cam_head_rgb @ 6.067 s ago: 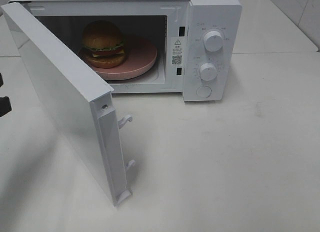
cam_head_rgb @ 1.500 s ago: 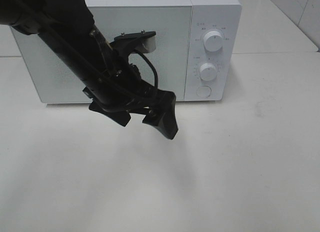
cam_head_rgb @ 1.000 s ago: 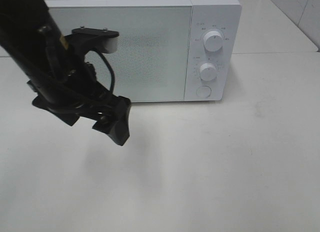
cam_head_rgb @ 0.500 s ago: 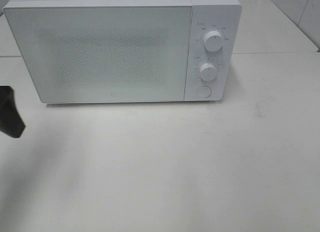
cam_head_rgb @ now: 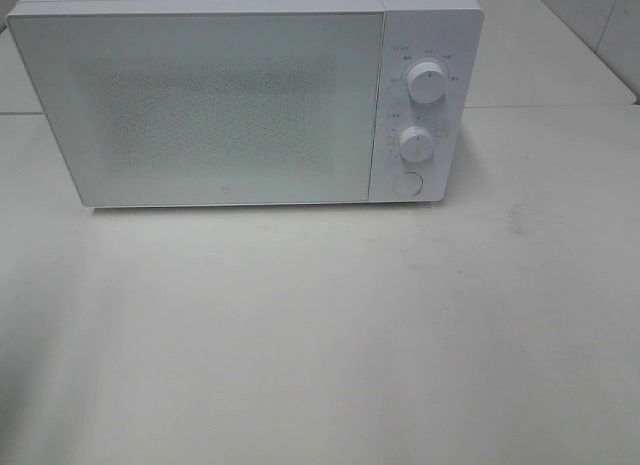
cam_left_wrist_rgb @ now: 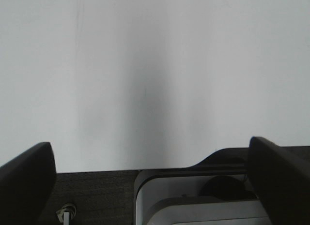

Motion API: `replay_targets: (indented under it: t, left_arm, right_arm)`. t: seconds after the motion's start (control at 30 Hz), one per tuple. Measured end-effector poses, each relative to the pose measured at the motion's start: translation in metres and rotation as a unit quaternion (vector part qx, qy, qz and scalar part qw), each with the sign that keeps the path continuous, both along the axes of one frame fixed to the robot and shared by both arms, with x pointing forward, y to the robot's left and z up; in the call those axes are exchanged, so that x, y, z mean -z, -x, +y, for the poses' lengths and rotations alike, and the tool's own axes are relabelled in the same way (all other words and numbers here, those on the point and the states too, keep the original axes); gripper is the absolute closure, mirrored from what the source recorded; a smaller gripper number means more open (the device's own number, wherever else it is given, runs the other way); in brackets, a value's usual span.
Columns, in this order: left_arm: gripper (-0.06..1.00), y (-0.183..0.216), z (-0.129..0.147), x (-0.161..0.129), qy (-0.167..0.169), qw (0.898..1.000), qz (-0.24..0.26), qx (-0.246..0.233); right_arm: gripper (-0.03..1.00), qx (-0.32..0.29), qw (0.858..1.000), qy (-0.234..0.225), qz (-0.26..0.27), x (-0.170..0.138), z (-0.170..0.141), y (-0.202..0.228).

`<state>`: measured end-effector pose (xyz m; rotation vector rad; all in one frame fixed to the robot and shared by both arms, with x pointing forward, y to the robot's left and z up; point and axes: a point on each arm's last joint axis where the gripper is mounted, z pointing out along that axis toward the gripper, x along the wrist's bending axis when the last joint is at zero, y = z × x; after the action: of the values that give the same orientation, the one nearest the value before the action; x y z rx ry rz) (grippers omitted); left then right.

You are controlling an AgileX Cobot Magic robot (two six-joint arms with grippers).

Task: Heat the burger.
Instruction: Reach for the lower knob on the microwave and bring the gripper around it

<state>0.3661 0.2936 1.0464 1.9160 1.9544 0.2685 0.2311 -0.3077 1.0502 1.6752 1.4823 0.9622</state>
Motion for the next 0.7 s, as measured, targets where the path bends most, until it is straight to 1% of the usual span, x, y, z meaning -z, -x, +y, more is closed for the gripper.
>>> replay_targets:
  t: [0.03, 0.1, 0.13, 0.2, 0.3, 0.37, 0.4, 0.47, 0.5, 0.53, 0.57, 0.6, 0.63, 0.67, 0.7]
  left_arm:
    - [-0.05, 0.0, 0.0, 0.0, 0.0, 1.0, 0.0, 0.0]
    - [-0.05, 0.027, 0.001, 0.004, -0.011, 1.0, -0.024, -0.006]
    - [-0.05, 0.027, 0.001, 0.004, -0.011, 1.0, -0.024, -0.006]
    - [-0.05, 0.045, 0.001, 0.006, -0.016, 0.998, -0.054, -0.009]
    - [-0.05, 0.05, 0.001, 0.007, -0.018, 0.998, -0.067, -0.01]
    - [-0.05, 0.068, 0.001, 0.0, -0.026, 0.992, -0.124, -0.016]
    - [-0.05, 0.068, 0.001, 0.0, -0.026, 0.992, -0.124, -0.016]
    - [-0.05, 0.08, 0.002, -0.004, -0.032, 0.986, -0.162, -0.018]
    - [-0.05, 0.08, 0.002, -0.004, -0.032, 0.986, -0.162, -0.018]
    - [-0.05, 0.084, 0.002, -0.004, -0.034, 0.984, -0.175, -0.019]
    - [-0.05, 0.092, 0.002, -0.006, -0.04, 0.979, -0.201, -0.022]
    - [-0.05, 0.092, 0.002, -0.006, -0.04, 0.979, -0.201, -0.022]
    - [-0.05, 0.095, 0.002, -0.007, -0.041, 0.976, -0.211, -0.023]
    - [-0.05, 0.102, 0.003, -0.008, -0.044, 0.971, -0.233, -0.023]
    - [-0.05, 0.102, 0.003, -0.008, -0.044, 0.971, -0.233, -0.023]
  right_arm:
    - [0.21, 0.0, 1.0, 0.0, 0.0, 0.0, 0.0, 0.0]
    - [0.21, 0.0, 1.0, 0.0, 0.0, 0.0, 0.0, 0.0]
    - [0.21, 0.0, 1.0, 0.0, 0.0, 0.0, 0.0, 0.0]
    - [0.21, 0.0, 1.0, 0.0, 0.0, 0.0, 0.0, 0.0]
    - [0.21, 0.0, 1.0, 0.0, 0.0, 0.0, 0.0, 0.0]
    - [0.21, 0.0, 1.0, 0.0, 0.0, 0.0, 0.0, 0.0]
    - [0.21, 0.0, 1.0, 0.0, 0.0, 0.0, 0.0, 0.0]
    - [0.21, 0.0, 1.0, 0.0, 0.0, 0.0, 0.0, 0.0]
    - [0.21, 0.0, 1.0, 0.0, 0.0, 0.0, 0.0, 0.0]
    - [0.21, 0.0, 1.0, 0.0, 0.0, 0.0, 0.0, 0.0]
    - [0.21, 0.0, 1.0, 0.0, 0.0, 0.0, 0.0, 0.0]
    - [0.21, 0.0, 1.0, 0.0, 0.0, 0.0, 0.0, 0.0]
    - [0.21, 0.0, 1.0, 0.0, 0.0, 0.0, 0.0, 0.0]
    - [0.21, 0.0, 1.0, 0.0, 0.0, 0.0, 0.0, 0.0]
    - [0.21, 0.0, 1.0, 0.0, 0.0, 0.0, 0.0, 0.0]
